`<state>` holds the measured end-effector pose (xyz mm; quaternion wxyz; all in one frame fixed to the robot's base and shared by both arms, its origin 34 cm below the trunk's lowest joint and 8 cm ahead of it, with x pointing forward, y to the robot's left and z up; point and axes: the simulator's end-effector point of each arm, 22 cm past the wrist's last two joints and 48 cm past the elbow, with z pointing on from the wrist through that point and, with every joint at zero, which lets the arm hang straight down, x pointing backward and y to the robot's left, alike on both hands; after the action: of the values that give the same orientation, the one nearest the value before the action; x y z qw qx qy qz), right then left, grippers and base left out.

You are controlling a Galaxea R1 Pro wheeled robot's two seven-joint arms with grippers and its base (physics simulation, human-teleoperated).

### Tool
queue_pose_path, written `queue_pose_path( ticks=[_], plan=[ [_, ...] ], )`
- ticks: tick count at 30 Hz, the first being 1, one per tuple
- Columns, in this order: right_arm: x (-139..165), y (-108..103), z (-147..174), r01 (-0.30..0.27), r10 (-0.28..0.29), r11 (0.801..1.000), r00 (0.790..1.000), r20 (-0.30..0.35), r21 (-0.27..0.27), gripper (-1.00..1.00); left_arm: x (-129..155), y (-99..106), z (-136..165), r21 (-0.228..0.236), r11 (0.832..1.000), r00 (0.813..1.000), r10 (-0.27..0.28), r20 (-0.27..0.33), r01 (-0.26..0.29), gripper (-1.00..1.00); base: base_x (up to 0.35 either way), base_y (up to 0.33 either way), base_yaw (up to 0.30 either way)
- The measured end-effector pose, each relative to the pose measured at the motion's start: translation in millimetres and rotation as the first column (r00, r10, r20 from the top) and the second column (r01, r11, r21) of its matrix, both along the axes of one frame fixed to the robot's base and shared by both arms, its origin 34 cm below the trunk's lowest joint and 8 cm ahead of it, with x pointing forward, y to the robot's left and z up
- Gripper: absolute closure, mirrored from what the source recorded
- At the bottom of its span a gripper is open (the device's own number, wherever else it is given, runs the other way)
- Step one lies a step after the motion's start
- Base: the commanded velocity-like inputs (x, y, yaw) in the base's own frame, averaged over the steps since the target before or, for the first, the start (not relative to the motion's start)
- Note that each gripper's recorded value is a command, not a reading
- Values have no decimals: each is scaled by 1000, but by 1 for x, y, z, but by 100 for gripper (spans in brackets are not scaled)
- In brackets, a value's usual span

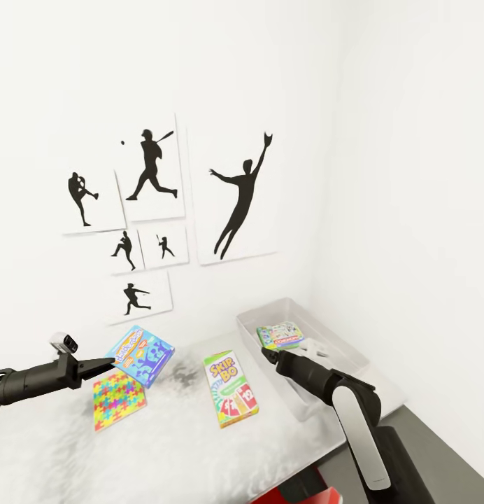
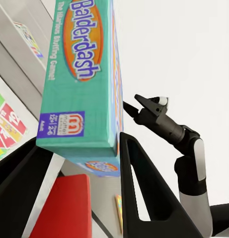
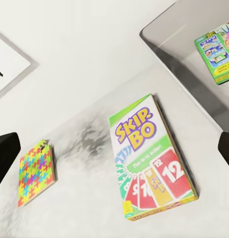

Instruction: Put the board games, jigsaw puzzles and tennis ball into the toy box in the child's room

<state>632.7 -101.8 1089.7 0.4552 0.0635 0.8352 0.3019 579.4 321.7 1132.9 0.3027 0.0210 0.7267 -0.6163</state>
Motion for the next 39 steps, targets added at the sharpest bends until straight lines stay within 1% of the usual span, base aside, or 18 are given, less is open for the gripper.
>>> queue_pose_path(
  ticks=[35, 37, 39],
  plan=[
    [0, -1, -1, 2, -2, 1000, 1000, -1, 1, -100, 0, 0, 0, -1, 1000, 1000, 0, 1, 0, 100, 3, 6, 0],
    [0, -1, 0, 2, -2, 1000, 1000, -1, 2, -100, 0, -2, -1, -2, 1000, 1000, -2, 0, 2, 100, 0, 0, 0],
    [0, -1, 0, 1, -1, 1000, 1000, -1, 4, -100, 1, -9, -2, -14, 1000, 1000, -9, -3, 9, 100, 0, 0, 0]
  ],
)
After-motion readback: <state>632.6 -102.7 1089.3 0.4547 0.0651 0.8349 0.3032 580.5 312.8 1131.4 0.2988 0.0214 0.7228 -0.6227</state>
